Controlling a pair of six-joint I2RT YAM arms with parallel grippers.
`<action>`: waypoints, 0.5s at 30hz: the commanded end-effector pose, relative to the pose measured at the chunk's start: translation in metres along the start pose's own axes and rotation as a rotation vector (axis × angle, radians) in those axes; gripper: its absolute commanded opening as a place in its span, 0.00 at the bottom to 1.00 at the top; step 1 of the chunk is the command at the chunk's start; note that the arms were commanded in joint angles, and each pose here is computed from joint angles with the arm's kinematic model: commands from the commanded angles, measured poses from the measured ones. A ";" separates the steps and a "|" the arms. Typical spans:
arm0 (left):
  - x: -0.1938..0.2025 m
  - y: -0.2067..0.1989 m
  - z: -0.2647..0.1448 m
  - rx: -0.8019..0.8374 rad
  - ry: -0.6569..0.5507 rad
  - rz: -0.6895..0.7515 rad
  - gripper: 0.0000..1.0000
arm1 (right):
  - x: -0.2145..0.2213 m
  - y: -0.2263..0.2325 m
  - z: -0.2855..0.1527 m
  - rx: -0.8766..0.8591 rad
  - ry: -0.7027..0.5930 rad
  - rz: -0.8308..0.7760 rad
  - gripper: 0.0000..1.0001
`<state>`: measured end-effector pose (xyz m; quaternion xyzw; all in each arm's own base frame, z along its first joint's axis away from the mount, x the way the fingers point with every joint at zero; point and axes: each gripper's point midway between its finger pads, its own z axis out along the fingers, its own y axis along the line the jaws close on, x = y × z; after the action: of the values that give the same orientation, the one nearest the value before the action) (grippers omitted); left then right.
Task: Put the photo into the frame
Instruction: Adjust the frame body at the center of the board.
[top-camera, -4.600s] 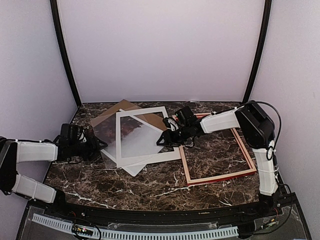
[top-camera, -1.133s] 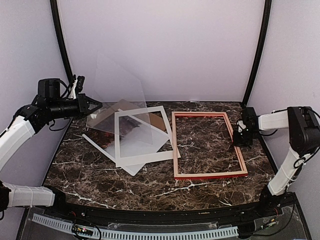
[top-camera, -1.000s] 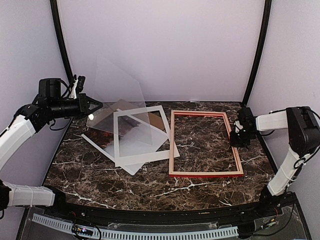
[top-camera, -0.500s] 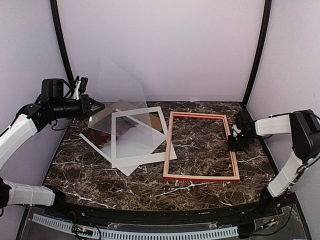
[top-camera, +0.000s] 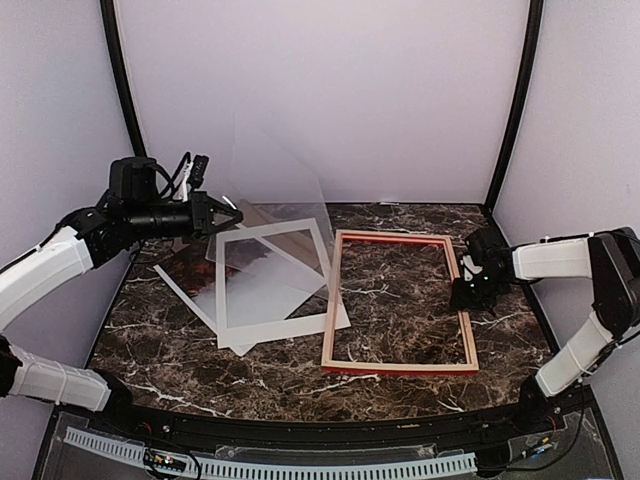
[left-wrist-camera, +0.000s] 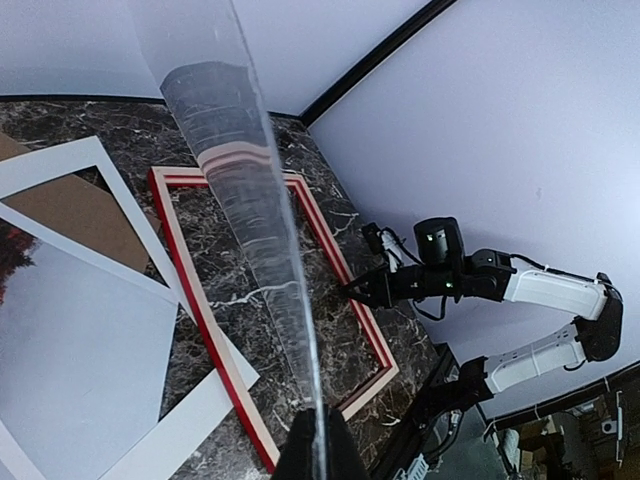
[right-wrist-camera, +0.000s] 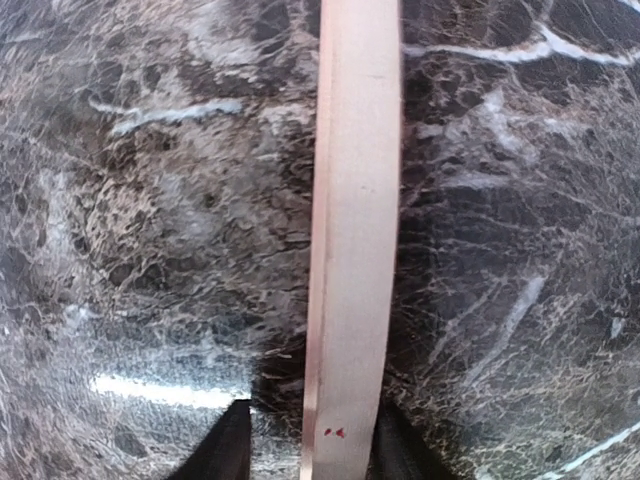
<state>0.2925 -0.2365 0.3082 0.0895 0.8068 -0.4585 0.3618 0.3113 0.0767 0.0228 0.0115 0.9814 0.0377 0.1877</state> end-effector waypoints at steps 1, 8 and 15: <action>-0.004 -0.029 0.020 0.111 -0.045 0.013 0.00 | -0.011 0.013 -0.005 -0.064 -0.052 0.026 0.50; 0.016 -0.070 0.067 0.239 0.013 0.008 0.00 | -0.034 0.005 -0.022 -0.065 -0.129 0.066 0.71; 0.042 -0.121 0.119 0.370 0.102 0.016 0.00 | -0.069 -0.032 -0.050 -0.050 -0.228 0.167 0.76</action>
<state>0.2721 -0.3733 0.2708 0.1504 0.7884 -0.5325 0.2686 0.3353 0.0573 0.0571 0.0675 0.9650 0.0706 0.2432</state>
